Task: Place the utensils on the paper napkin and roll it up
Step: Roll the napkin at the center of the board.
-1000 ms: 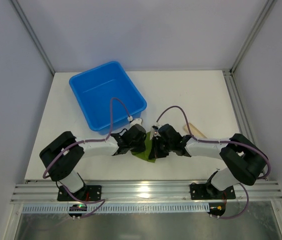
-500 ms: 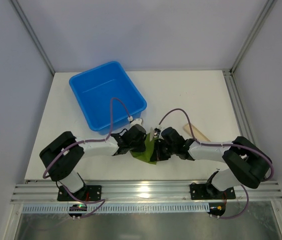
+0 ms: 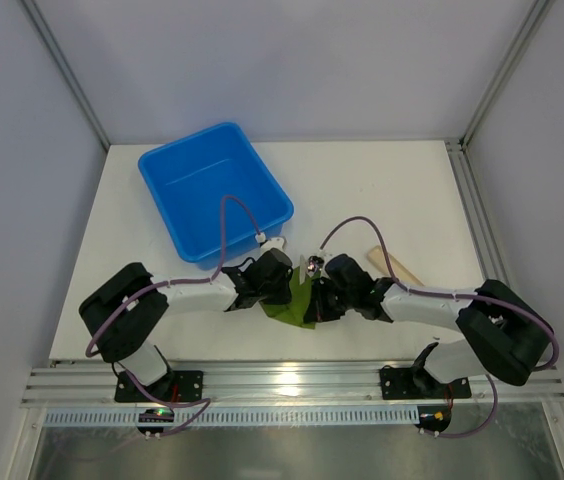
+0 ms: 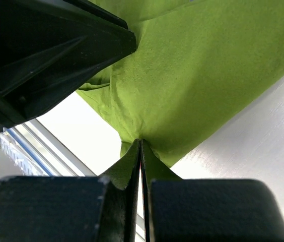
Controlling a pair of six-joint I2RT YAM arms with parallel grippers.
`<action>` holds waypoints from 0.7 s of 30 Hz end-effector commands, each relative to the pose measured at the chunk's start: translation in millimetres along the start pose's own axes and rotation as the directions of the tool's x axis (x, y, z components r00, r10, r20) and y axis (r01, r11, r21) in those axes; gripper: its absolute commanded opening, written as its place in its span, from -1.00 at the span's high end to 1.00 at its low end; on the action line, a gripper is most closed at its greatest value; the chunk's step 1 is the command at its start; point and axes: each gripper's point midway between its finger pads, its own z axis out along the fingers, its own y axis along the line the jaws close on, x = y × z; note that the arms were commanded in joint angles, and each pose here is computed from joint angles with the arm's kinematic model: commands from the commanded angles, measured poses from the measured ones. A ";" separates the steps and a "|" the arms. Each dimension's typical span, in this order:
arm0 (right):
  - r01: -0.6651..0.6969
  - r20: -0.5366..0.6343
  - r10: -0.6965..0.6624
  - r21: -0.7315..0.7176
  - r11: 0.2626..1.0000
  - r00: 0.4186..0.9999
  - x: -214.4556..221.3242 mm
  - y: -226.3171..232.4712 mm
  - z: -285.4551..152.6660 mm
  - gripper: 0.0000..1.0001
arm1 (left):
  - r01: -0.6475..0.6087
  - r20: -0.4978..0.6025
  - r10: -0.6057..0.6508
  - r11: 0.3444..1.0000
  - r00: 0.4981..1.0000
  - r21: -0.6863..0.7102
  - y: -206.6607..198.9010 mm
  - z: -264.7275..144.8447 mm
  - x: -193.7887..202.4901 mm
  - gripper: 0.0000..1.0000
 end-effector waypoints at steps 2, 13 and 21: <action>0.061 0.062 -0.059 -0.022 0.998 0.996 -21.3 16.1 -10.0 0.93 | 0.020 0.024 -0.020 0.999 1.000 0.027 -5.3 -2.4 -7.1 0.67; 0.052 0.049 -0.048 -0.080 0.995 0.998 -13.8 22.4 -9.8 0.93 | 0.017 0.026 -0.017 1.000 1.000 0.025 -5.3 -2.6 -8.0 0.67; 0.048 0.030 -0.045 -0.114 0.992 0.999 -1.0 21.4 -8.7 0.92 | 0.014 0.030 -0.015 1.000 0.999 0.023 -5.3 -4.1 -9.7 0.66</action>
